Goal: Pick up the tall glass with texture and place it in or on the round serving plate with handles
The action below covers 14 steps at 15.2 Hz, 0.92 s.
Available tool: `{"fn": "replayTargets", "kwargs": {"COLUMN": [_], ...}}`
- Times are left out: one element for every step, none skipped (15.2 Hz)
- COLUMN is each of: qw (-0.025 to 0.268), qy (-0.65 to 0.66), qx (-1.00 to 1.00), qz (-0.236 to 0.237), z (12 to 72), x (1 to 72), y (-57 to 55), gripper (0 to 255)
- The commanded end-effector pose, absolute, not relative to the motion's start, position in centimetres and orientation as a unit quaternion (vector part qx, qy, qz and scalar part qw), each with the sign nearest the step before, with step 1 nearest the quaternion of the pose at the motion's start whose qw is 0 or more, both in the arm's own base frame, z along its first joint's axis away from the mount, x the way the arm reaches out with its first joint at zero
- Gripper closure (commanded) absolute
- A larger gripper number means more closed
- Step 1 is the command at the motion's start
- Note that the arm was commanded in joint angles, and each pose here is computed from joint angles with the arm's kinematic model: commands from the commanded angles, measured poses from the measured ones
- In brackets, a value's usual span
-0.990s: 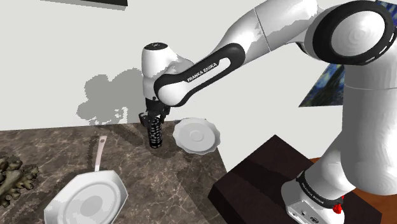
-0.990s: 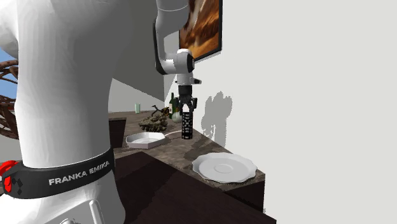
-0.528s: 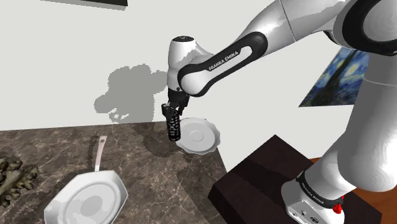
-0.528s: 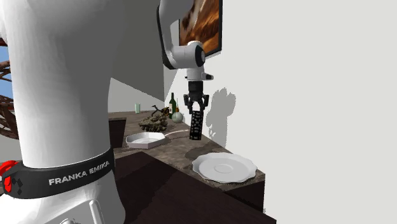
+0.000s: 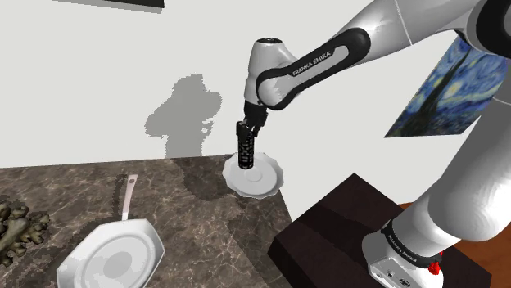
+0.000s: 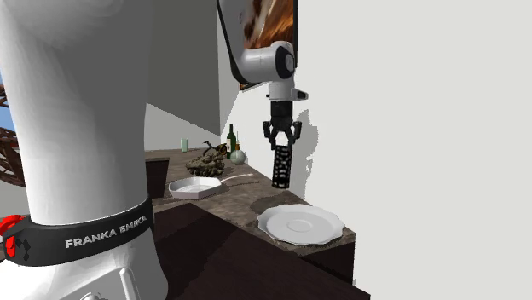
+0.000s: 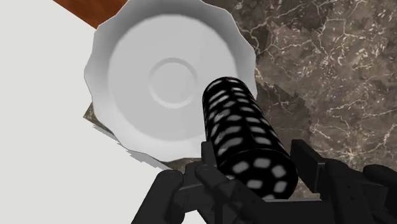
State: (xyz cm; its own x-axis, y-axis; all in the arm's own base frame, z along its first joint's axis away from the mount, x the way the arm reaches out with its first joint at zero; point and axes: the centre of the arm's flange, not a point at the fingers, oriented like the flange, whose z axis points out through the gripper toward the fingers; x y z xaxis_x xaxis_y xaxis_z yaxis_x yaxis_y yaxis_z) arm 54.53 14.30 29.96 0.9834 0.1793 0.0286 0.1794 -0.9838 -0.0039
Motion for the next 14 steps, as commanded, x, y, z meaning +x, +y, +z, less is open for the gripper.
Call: {"fn": "replayTargets", "kwargs": {"qw": [0.004, 0.004, 0.004, 0.004, 0.004, 0.004, 0.004, 0.004, 0.004, 0.004, 0.004, 0.004, 0.004, 0.004], "qy": [-0.091, -0.091, -0.091, -0.091, -0.091, -0.091, -0.091, -0.091, -0.091, -0.091, -0.091, -0.091, -0.091, -0.091], "qx": [-0.996, -0.996, -0.996, -0.996, -0.996, -0.996, -0.996, -0.996, -0.996, -0.996, -0.996, -0.996, -0.996, -0.996], "qz": [-0.014, -0.014, -0.014, -0.014, -0.014, -0.014, -0.014, -0.014, -0.014, -0.014, -0.014, -0.014, -0.014, -0.014], "z": [30.9, 31.2, 31.5, 31.7, 32.0, 31.5, 31.0, 30.4, 29.9, 29.4, 28.8, 28.3, 27.8, 27.3], "x": [54.2, 54.1, 54.0, 53.9, 53.8, 53.8, 53.8, 53.8, 53.8, 53.8, 53.8, 53.8, 53.8, 53.8], "y": [11.5, 10.2, 8.9, 7.6, 6.4, 6.4, 6.4, 6.4, 6.4, 6.4, 6.4, 6.4, 6.4, 6.4], "gripper": [255, 255, 255, 255, 255, 255, 255, 255, 255, 255, 255, 255, 255, 255]}}
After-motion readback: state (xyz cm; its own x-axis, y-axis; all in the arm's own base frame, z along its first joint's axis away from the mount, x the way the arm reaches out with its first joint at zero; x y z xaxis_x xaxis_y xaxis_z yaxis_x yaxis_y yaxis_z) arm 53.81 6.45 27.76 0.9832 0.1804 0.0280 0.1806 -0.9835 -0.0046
